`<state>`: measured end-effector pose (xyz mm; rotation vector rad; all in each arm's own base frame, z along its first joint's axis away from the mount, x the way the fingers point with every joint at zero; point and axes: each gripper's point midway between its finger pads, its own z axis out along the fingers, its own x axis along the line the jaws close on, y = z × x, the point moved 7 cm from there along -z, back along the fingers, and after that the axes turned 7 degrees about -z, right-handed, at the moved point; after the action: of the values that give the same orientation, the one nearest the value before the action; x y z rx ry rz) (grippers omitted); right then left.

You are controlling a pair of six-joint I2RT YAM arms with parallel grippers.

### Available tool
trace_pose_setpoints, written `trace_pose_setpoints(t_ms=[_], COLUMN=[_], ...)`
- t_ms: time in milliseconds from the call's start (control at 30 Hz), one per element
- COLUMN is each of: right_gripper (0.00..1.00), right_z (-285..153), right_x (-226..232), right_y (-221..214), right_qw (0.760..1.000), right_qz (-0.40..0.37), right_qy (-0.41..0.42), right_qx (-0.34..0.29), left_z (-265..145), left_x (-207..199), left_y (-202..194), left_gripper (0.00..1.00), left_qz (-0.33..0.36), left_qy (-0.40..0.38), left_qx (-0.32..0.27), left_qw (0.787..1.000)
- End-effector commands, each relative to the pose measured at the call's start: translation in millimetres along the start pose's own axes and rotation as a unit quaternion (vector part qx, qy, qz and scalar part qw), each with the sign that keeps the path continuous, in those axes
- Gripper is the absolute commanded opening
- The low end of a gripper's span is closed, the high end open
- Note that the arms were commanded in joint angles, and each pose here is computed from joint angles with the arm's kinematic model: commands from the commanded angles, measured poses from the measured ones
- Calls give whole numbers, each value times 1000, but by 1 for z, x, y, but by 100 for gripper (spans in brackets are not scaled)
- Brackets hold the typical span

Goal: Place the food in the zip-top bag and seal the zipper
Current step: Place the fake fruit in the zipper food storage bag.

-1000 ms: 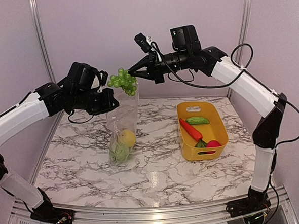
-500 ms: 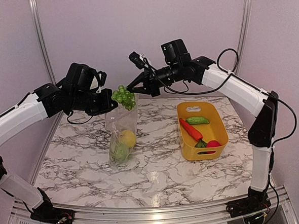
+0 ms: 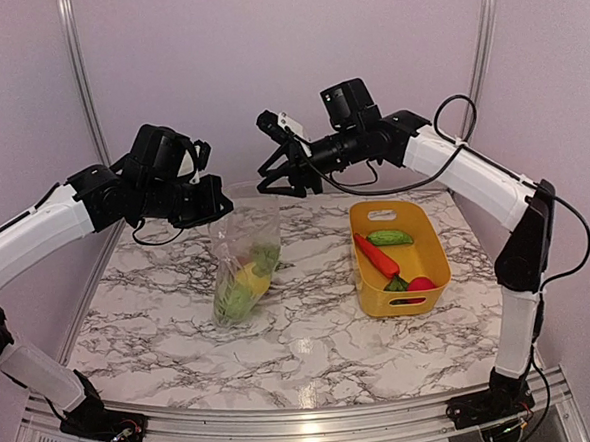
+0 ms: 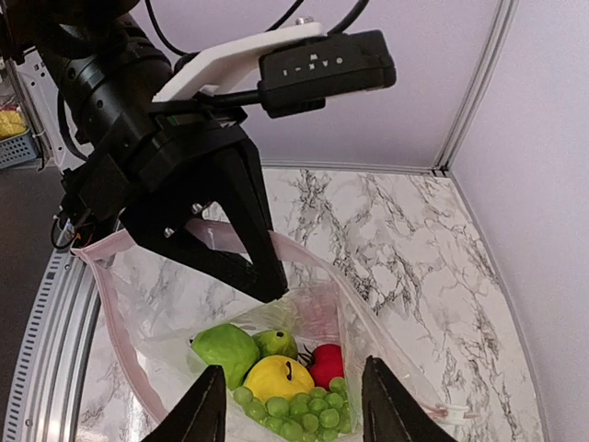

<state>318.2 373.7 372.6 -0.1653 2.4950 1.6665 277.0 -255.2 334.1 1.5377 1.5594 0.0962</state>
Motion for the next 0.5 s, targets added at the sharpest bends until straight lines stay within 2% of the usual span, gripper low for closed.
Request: trace_pose_setpoints(t_ms=[0,200,467], right_gripper=[48,45,36], right_z=[-32,-35,-40], right_x=[24,40,42], right_y=[30,12,-22], right_qw=[995,988,978], right_qz=[-101,-146,-161], right_qy=[13,30,-7], right_qx=[-6,45,135], left_z=[-4,1,7], left_x=[1,0,-1], left_y=[4,3,3], left_gripper=[0,0,0], left_qz=[-1,2,6], left_qy=[-4,-6,-7], left_qx=[-15,-9,-1], left_qw=[1000,1000,1000])
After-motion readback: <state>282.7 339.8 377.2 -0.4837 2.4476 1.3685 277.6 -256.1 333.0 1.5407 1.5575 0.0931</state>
